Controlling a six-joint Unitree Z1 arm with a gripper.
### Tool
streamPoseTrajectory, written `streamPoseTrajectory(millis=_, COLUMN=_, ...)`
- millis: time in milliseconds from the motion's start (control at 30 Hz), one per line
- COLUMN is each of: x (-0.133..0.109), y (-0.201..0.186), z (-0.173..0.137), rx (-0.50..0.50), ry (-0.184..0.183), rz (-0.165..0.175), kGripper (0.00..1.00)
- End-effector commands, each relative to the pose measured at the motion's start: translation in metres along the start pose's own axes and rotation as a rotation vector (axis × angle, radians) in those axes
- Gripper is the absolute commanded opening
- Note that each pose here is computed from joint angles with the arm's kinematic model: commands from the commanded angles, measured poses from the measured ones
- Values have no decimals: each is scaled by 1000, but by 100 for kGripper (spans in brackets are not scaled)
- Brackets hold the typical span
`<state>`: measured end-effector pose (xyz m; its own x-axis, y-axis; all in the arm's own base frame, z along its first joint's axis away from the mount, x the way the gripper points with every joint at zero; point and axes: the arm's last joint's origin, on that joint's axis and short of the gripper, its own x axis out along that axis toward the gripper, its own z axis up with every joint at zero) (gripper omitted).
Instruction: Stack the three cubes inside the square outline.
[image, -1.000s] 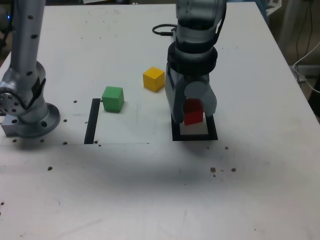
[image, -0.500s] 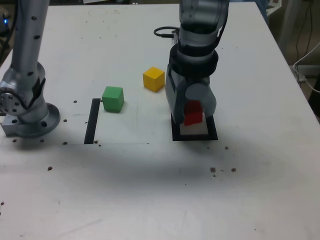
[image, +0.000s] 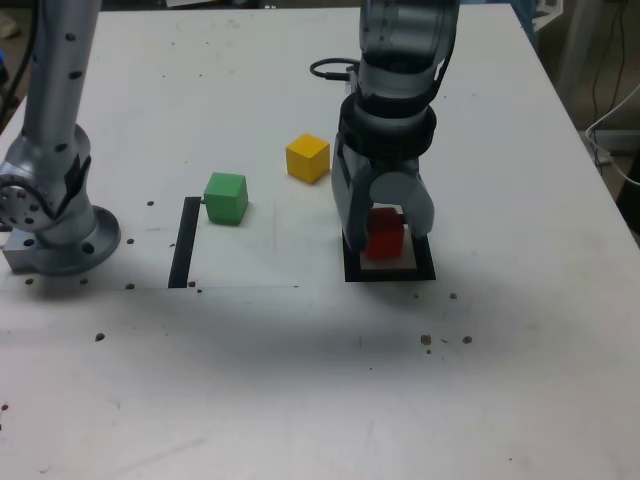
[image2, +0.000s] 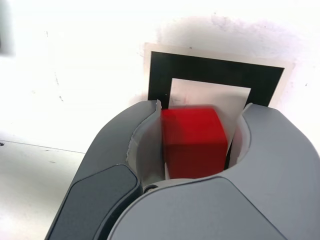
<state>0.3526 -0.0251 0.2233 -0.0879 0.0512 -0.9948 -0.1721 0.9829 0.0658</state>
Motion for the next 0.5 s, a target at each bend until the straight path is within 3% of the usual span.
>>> streamPoseTrajectory(millis=0, x=2, y=0, z=1, rx=4, ry=0, rz=-3, kGripper=72)
streamPoseTrajectory(millis=233, x=4, y=0, z=-1, rx=10, ry=-3, rz=-5, kGripper=97)
streamPoseTrajectory(millis=467, x=-3, y=3, z=-11, rx=10, ry=-14, rz=-7, kGripper=99)
